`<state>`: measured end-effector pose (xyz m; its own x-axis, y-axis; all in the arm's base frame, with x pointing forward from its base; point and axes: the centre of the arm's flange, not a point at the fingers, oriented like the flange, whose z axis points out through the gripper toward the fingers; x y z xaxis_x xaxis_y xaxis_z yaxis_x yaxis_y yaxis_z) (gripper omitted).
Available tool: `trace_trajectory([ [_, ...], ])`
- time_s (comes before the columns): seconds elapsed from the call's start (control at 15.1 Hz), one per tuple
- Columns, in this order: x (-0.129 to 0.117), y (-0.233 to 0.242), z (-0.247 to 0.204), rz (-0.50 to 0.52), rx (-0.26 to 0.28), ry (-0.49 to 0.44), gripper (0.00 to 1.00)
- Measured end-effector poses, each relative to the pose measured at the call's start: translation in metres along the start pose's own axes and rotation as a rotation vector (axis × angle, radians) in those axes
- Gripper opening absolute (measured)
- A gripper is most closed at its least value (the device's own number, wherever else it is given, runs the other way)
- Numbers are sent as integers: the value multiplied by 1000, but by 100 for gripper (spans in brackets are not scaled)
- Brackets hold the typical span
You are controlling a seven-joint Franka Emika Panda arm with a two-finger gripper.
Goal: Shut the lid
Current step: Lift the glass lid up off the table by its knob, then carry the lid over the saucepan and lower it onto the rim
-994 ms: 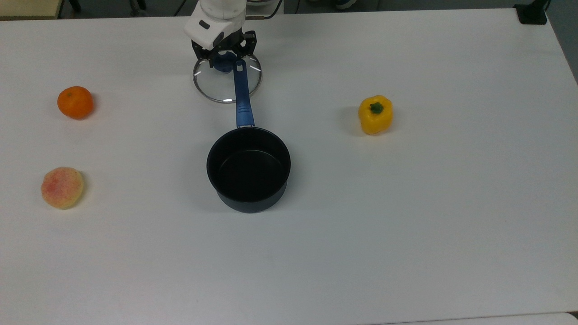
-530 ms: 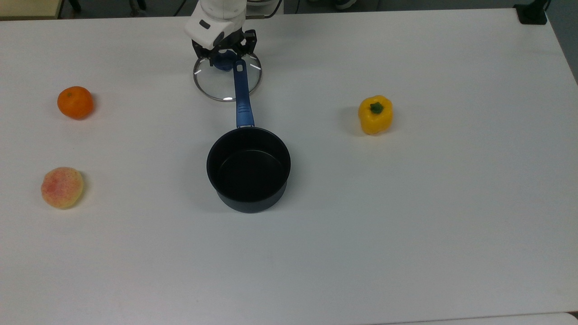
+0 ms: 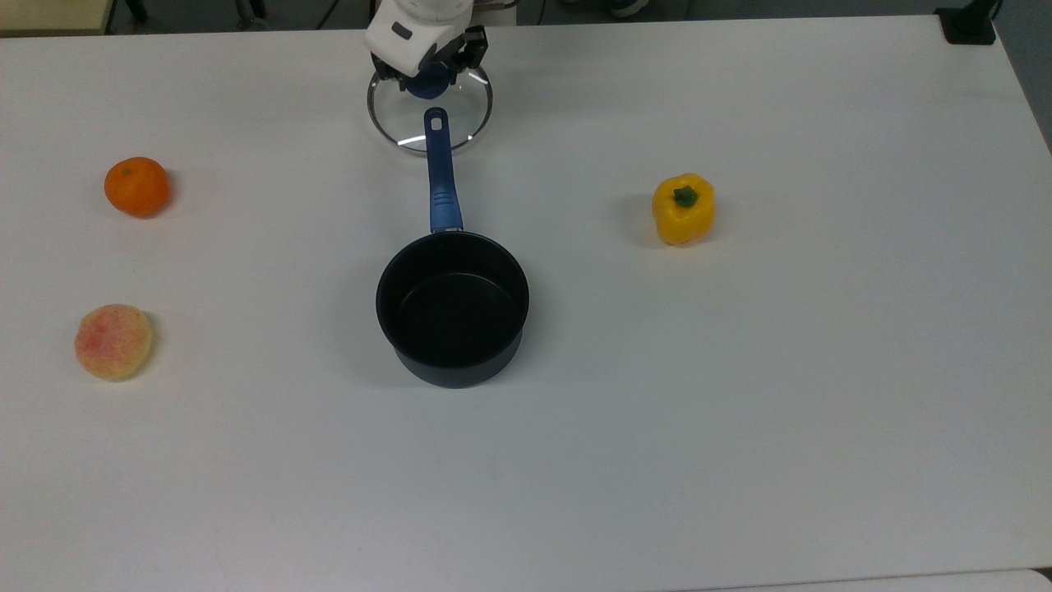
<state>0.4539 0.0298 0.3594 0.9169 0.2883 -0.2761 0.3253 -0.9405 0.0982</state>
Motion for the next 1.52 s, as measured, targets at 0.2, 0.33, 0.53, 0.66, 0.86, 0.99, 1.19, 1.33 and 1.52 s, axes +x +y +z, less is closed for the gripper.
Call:
trace_trajectory([
  [0.2,-4,-11,-31,-35,-14,-42,66],
  [0.33,-8,-15,-47,-67,-14,-84,66],
  [0.53,-11,-28,-72,-111,10,-119,66],
  [0.66,-10,-36,-93,-125,43,-104,66],
  [0.86,-4,-39,-134,-121,65,-19,66],
  [0.99,-2,-35,-162,-114,60,40,66],
  [1.19,3,-26,-189,-101,55,95,66],
  [1.33,10,-18,-203,-90,56,124,66],
  [1.52,29,5,-217,-57,60,171,66],
])
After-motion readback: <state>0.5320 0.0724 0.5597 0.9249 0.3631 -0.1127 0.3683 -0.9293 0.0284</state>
